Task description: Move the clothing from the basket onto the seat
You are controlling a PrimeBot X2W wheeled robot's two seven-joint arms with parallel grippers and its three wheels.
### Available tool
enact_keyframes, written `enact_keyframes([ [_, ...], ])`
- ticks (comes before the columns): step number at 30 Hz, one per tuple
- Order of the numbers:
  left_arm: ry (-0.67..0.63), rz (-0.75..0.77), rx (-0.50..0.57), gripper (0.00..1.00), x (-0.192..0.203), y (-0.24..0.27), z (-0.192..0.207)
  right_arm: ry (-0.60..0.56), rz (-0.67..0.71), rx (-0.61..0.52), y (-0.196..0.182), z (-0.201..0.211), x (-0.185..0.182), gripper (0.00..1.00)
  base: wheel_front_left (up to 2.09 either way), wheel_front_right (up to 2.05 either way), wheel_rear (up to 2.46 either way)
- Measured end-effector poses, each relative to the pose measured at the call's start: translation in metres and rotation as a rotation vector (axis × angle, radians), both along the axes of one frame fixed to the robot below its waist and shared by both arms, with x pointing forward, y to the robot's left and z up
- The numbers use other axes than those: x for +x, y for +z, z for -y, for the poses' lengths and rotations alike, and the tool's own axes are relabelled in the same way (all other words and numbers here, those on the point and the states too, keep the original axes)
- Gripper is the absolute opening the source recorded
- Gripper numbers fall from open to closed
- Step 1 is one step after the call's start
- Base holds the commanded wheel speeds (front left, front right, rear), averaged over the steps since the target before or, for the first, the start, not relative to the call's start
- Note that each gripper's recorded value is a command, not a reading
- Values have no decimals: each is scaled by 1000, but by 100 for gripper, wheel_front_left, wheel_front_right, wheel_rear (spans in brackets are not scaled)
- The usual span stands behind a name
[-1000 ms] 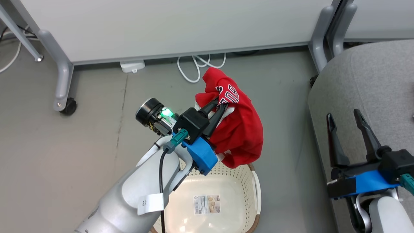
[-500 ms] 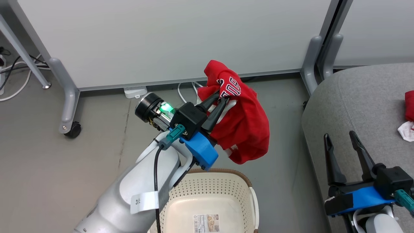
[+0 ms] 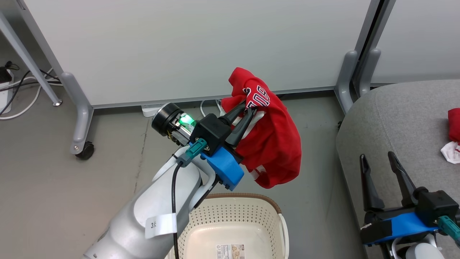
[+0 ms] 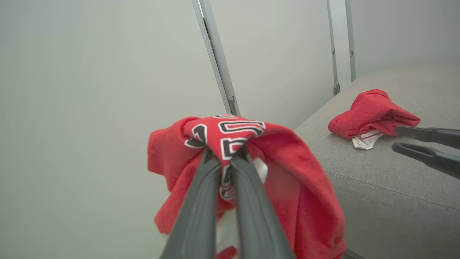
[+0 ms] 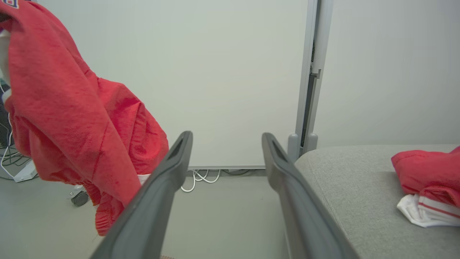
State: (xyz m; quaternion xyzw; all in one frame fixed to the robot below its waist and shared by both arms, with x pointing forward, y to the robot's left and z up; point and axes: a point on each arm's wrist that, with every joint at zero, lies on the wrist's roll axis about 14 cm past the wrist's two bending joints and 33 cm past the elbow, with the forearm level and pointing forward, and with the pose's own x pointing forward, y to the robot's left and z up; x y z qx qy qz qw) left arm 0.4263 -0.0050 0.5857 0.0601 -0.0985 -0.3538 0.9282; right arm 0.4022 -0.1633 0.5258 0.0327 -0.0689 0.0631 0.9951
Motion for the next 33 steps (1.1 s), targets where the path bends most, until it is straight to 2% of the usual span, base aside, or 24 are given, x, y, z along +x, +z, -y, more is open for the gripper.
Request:
enact_keyframes([
  [7,1,1,0,0,-1,0,0,58,22,-9,7,-18,1,100,0,0,0],
  [21,5,-11,0,0,6,-5,-1,352,127,-101,37,-103,12,100,0,0,0],
  [33,0,-18,-9,0,11,-8,2,445,115,-164,34,-135,42,100,0,0,0],
])
